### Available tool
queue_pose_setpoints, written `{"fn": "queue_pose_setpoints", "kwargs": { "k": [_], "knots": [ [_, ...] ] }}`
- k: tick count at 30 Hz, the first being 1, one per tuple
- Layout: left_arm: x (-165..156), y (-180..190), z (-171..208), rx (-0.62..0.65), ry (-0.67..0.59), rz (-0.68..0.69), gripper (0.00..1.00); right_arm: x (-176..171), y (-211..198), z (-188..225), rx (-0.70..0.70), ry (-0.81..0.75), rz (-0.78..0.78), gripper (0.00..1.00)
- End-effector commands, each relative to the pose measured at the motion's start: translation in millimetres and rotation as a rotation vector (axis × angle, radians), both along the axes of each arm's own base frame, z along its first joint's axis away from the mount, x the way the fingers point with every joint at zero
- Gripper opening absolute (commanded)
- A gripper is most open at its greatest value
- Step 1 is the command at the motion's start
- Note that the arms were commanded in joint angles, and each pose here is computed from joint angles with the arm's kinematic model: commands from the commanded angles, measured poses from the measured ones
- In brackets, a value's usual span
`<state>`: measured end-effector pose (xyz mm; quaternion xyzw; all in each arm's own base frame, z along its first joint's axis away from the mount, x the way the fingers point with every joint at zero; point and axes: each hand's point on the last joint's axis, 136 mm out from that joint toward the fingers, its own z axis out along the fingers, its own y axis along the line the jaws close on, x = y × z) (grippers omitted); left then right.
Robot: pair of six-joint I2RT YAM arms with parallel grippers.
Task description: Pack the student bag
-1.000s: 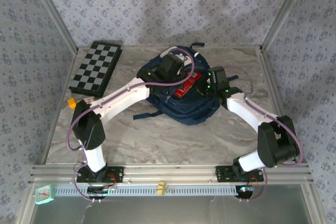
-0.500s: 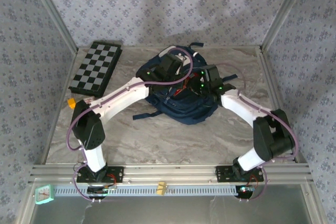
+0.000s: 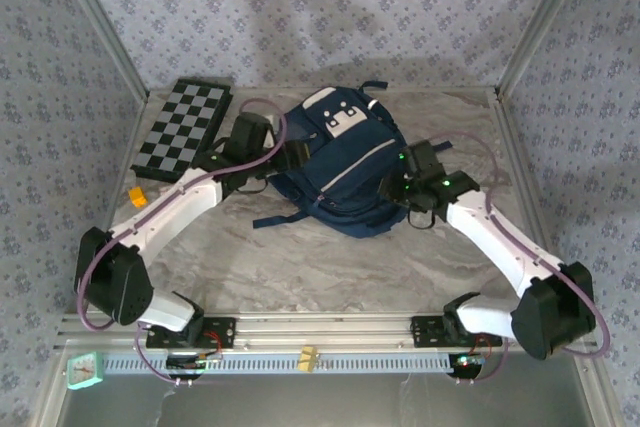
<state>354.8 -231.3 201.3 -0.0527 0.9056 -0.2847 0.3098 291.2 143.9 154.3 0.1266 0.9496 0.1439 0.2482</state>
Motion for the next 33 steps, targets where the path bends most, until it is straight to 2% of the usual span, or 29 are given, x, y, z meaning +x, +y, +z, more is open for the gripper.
{"fn": "queue_pose_setpoints", "kwargs": {
  "k": [1, 6, 12, 16, 20, 29, 33],
  "knots": [
    [8.1, 6.0, -5.4, -0.094, 0.005, 0.014, 0.73, -9.8, 6.4, 8.7, -0.155, -0.003, 0.001, 0.54],
    [30.4, 32.8, -36.7, -0.057, 0.057, 0.074, 0.68, -18.7, 50.7, 21.1, -0.219, -0.037, -0.026, 0.66],
    [46.6, 27.4, -53.7, -0.101, 0.06, 0.079, 0.62, -19.9, 107.2, 16.5, -0.265, -0.076, -0.084, 0.73],
    [50.1, 31.2, -71.7, -0.112, 0.09, 0.114, 0.57, -16.8, 146.4, 1.7, -0.277, -0.074, -0.104, 0.72],
    [50.9, 30.8, -79.3, -0.119, 0.109, 0.127, 0.56, -13.1, 168.8, -11.9, -0.278, -0.084, -0.147, 0.66],
    [46.5, 22.4, -93.4, -0.134, 0.139, 0.123, 0.54, 12.1, 161.6, -44.2, -0.298, -0.061, -0.256, 0.5],
    [43.7, 27.1, -94.7, -0.14, 0.141, 0.158, 0.54, 22.7, 150.2, -51.8, -0.358, -0.058, -0.284, 0.49]
  ]
}}
